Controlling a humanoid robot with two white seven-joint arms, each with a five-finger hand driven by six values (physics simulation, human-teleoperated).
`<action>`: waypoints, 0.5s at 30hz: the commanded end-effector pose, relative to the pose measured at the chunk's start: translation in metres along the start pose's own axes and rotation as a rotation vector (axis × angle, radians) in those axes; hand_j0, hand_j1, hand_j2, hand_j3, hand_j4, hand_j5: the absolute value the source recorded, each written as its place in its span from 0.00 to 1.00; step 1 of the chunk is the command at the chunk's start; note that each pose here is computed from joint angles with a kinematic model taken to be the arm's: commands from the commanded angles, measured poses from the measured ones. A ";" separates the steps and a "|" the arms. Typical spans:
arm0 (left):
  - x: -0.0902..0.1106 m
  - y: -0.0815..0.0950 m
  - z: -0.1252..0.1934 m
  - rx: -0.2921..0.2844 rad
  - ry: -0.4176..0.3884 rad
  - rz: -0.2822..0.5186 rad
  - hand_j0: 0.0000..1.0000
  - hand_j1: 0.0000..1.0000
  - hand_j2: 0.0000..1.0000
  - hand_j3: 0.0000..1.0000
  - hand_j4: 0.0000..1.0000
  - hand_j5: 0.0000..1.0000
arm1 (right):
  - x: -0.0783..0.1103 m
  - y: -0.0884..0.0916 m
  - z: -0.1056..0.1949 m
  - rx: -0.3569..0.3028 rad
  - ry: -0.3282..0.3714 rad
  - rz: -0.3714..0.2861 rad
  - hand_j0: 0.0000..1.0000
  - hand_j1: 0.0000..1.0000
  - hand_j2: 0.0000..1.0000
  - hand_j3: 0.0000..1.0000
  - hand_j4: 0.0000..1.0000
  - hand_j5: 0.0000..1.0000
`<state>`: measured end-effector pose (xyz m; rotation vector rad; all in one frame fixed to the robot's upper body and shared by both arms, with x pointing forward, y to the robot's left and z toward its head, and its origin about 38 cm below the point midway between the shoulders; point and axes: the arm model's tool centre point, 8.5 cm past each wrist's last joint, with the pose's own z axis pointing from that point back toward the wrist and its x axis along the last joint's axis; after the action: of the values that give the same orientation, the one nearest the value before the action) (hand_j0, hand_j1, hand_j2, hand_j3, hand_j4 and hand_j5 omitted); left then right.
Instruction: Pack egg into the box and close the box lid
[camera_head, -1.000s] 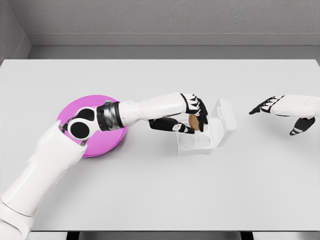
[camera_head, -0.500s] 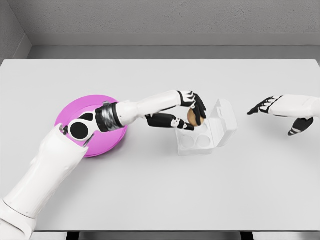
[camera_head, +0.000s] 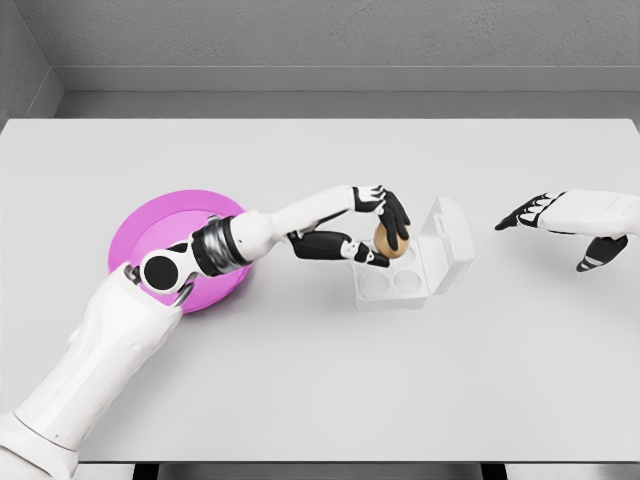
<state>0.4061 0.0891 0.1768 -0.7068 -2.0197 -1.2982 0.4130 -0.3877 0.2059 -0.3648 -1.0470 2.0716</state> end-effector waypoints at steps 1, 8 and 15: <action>0.000 0.001 0.000 0.015 -0.008 0.017 0.38 0.38 0.38 0.38 0.38 0.38 | 0.000 0.000 0.000 -0.003 0.000 -0.003 1.00 1.00 1.00 1.00 1.00 1.00; 0.001 0.002 -0.001 0.016 -0.007 0.019 0.40 0.40 0.40 0.40 0.40 0.40 | 0.000 -0.001 0.000 -0.002 0.000 -0.003 1.00 1.00 1.00 1.00 1.00 1.00; -0.002 0.003 -0.001 0.051 -0.002 0.094 0.40 0.40 0.40 0.40 0.40 0.40 | 0.000 0.000 0.001 -0.001 0.001 -0.003 1.00 1.00 1.00 1.00 1.00 1.00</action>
<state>0.4090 0.0884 0.1764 -0.7434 -1.9904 -1.2302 0.4127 -0.3874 0.2056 -0.3633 -1.0464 2.0730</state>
